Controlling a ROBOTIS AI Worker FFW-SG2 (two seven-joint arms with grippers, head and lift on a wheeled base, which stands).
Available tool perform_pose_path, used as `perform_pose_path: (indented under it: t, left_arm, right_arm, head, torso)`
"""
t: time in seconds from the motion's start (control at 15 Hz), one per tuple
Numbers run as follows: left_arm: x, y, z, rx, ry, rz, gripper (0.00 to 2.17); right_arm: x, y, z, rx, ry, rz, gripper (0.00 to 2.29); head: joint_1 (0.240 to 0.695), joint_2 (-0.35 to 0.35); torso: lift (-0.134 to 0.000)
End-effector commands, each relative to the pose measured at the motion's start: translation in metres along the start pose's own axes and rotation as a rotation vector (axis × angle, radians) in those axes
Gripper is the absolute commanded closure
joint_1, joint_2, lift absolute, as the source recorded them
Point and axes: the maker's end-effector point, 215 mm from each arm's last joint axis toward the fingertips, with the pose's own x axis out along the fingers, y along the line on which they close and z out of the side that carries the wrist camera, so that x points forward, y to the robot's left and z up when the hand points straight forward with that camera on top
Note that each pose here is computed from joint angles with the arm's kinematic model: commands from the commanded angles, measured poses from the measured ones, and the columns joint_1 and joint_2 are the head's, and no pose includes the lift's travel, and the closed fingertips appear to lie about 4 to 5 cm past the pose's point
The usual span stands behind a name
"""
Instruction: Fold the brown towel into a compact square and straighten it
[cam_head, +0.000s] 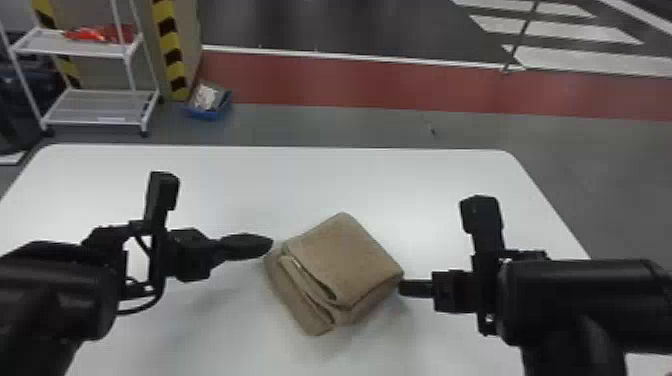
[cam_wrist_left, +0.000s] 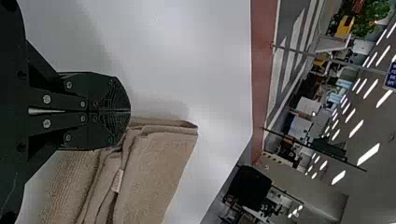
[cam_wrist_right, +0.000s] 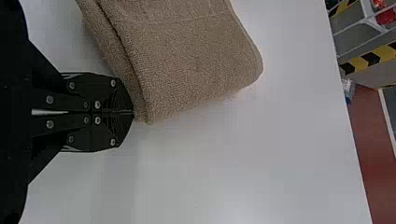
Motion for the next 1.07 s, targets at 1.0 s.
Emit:
perform_pose_path:
  t: [1.0]
  left_arm:
    - [-0.026, -0.044, -0.011, -0.003, -0.004, -0.106, 2.15]
  right_arm:
    - [0.022, -0.037, 0.087, -0.036, -0.063, -0.093, 2.19]
  head:
    - [0.695, -0.198]
  torso:
    - [-0.124]
